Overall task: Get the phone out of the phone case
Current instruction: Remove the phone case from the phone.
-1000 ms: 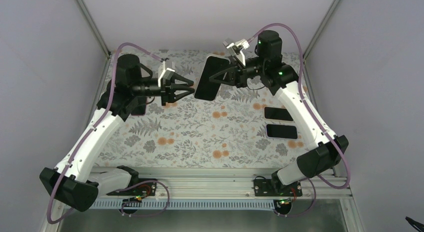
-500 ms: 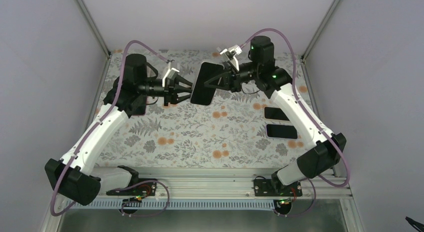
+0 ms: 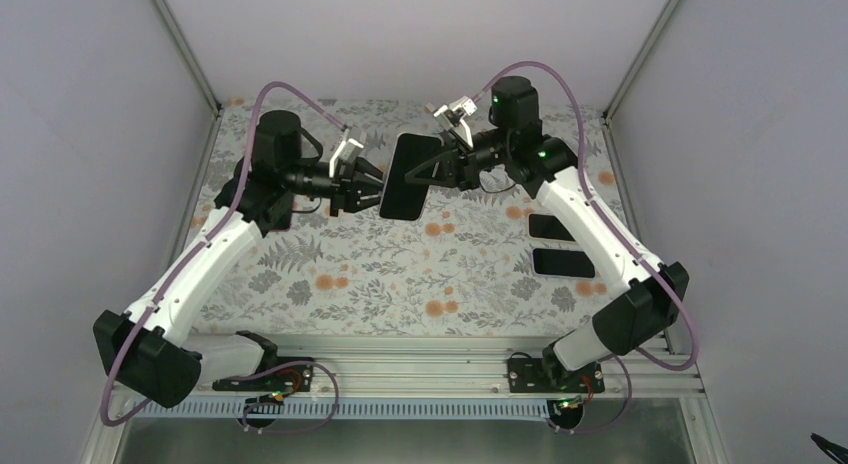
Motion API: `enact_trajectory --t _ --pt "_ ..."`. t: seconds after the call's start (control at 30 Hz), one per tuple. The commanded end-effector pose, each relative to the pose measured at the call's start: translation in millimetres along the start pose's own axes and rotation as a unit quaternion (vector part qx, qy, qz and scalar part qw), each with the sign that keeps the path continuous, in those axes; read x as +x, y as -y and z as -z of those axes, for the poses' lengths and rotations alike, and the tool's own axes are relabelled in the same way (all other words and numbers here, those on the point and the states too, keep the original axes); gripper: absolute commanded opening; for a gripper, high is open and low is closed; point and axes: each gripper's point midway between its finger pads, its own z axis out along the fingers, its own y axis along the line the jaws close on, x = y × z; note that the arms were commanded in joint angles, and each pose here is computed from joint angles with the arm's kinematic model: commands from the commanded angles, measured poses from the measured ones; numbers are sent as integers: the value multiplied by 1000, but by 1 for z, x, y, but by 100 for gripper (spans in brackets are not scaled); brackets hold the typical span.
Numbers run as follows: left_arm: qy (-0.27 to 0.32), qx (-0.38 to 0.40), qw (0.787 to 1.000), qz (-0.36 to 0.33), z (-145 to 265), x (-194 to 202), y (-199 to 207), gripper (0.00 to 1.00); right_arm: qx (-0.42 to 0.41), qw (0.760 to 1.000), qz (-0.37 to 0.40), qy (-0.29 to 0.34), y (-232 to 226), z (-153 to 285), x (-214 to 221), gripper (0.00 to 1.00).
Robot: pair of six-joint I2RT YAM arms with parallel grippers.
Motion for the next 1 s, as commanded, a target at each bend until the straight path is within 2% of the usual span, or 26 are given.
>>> enact_trajectory --t 0.0,0.33,0.4,0.5,0.63,0.73,0.83,0.97 --pt "27 -17 999 5 -9 -11 -19 19 -83 996 -1 -28 -29 -30 11 4" --pt "33 4 999 38 -9 -3 -17 5 -16 1000 -5 -24 2 -29 4 4" --pt "34 -3 998 47 -7 -1 -23 3 8 1000 8 -21 6 -25 -3 8" --pt "39 -20 997 65 -1 1 -34 2 53 998 24 -15 17 -14 -12 20" --pt "51 -29 994 90 6 -1 -42 2 103 994 21 -4 35 5 -20 55" --pt "63 -41 990 122 15 -1 -53 2 131 991 22 5 44 19 -26 75" --pt "80 -57 983 153 24 1 -66 2 170 985 28 11 53 31 -31 88" --pt "101 -82 972 198 34 5 -84 2 255 966 48 9 74 45 -36 95"
